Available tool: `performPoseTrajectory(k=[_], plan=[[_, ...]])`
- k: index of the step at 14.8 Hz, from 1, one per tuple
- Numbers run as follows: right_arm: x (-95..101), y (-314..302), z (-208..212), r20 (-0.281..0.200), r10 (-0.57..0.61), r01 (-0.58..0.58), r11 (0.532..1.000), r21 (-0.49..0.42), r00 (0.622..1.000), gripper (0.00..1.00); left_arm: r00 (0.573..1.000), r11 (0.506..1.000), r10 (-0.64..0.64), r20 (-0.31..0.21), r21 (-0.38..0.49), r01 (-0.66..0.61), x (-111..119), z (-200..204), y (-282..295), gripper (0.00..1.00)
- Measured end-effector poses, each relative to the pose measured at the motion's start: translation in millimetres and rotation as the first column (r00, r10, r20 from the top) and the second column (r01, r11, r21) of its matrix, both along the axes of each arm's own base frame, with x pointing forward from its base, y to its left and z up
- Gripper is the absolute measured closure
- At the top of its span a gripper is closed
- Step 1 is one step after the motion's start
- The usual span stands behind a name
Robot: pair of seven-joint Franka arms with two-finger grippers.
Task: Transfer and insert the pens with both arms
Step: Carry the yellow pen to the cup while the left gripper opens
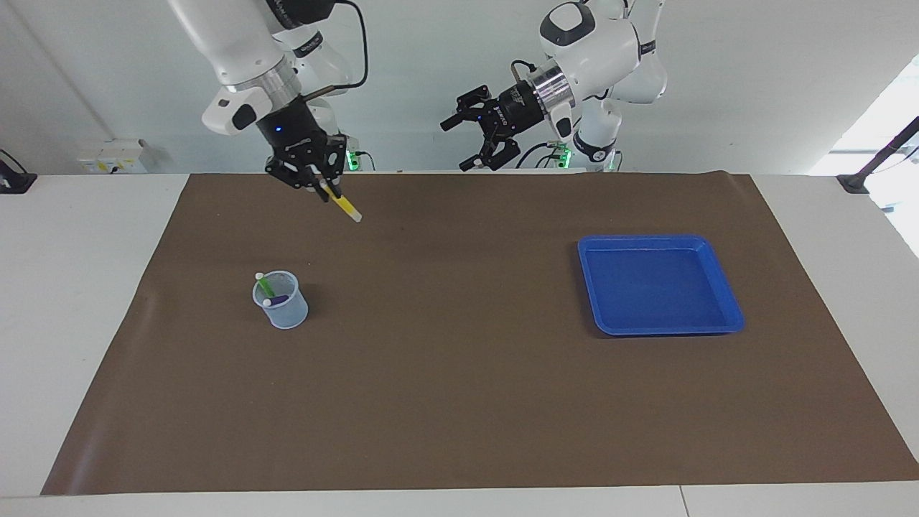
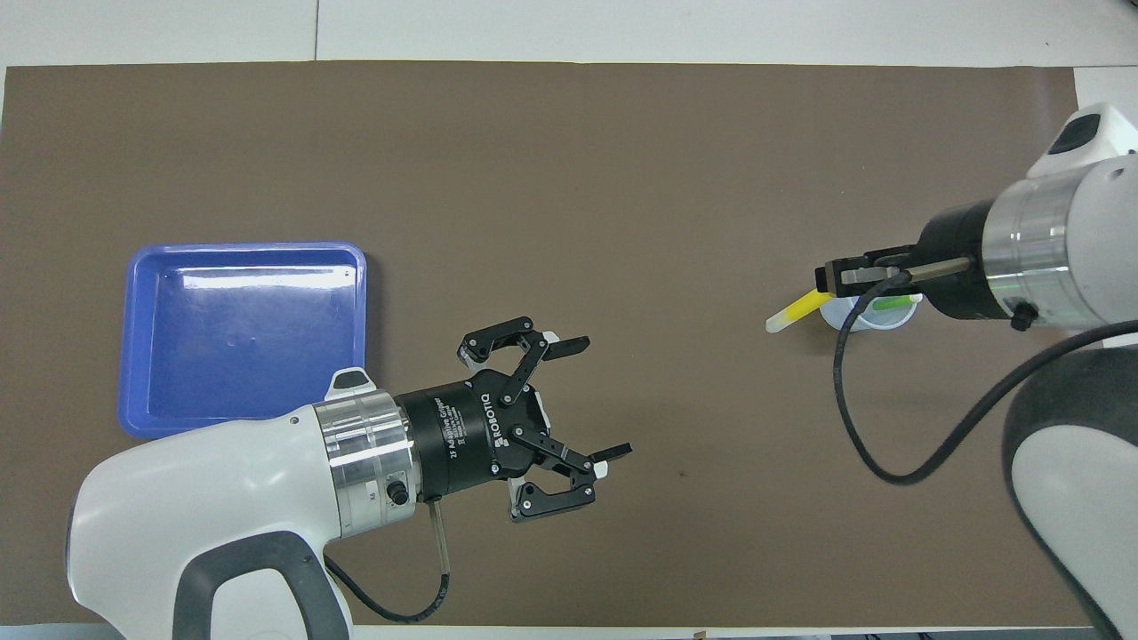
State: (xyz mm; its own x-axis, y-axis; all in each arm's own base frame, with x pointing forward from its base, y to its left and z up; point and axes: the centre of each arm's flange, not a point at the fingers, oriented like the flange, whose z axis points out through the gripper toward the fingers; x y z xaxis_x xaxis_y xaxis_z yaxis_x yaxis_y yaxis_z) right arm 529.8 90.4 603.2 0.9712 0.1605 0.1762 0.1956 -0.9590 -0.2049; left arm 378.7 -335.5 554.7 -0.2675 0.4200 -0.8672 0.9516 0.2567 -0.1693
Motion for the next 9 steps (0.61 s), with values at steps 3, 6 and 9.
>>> performPoseTrajectory(k=[3, 6, 9], plan=[[0.9, -42, -32, 0.049, 0.131, -0.127, 0.989, -0.069, 0.990, 0.81, 0.996, 0.990, -0.076, 0.048, 0.125, 0.069, 9, -6, 13, 0.00], [-0.6, -55, -55, 0.072, 0.204, -0.195, 0.974, -0.118, 0.976, 0.81, 0.984, 0.956, -0.163, 0.069, 0.256, 0.140, 29, -15, 48, 0.00], [-5.3, -67, -77, 0.086, 0.240, -0.226, 0.963, -0.147, 0.967, 0.81, 0.951, 0.903, -0.287, 0.113, 0.362, 0.230, 48, -17, 89, 0.00]])
